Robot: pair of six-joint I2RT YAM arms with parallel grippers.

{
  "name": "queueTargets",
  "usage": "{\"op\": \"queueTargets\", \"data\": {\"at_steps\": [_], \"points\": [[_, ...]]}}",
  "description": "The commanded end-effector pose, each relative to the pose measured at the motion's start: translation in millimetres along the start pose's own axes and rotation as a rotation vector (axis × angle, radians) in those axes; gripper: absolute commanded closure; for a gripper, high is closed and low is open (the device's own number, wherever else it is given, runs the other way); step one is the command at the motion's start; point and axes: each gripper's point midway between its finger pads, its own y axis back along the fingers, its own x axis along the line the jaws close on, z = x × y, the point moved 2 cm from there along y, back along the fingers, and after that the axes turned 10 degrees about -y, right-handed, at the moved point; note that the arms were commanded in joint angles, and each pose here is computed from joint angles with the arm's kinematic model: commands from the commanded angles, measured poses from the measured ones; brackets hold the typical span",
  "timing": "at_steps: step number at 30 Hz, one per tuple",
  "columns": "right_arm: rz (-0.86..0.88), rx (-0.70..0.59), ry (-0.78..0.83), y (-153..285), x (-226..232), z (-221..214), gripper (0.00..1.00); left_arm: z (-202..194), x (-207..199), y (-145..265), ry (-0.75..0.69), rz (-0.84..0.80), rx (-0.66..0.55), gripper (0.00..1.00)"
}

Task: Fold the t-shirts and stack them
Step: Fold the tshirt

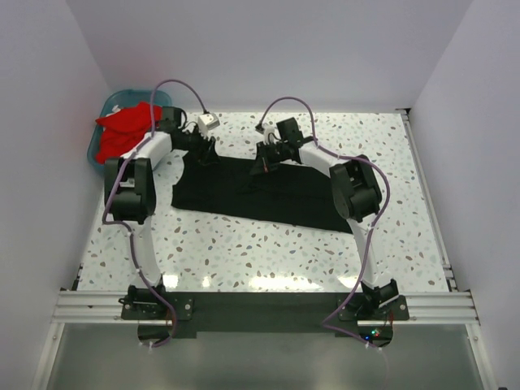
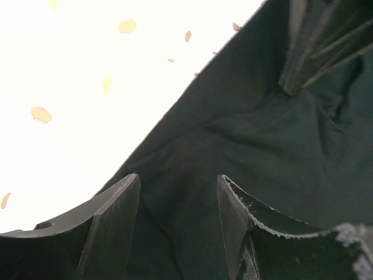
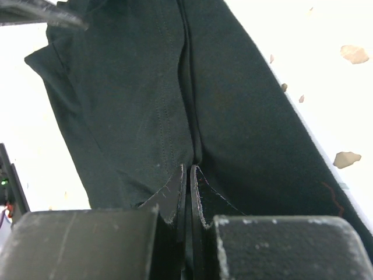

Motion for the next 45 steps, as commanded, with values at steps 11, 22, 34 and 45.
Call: {"op": "queueTargets", "data": {"at_steps": [11,22,34,45], "points": [[-0.039,-0.054,0.071,15,5,14,1.00,15,47,-17,0.039,0.081,-0.038,0.46],[-0.041,-0.054,0.071,14,4,14,1.00,2,48,-32,0.057,0.048,-0.009,0.48],[-0.045,-0.048,0.066,13,1,13,1.00,3,39,-35,0.090,-0.020,-0.023,0.64],[-0.044,-0.047,0.064,12,1,13,1.00,-9,36,-40,0.128,-0.032,0.013,0.52]]}}
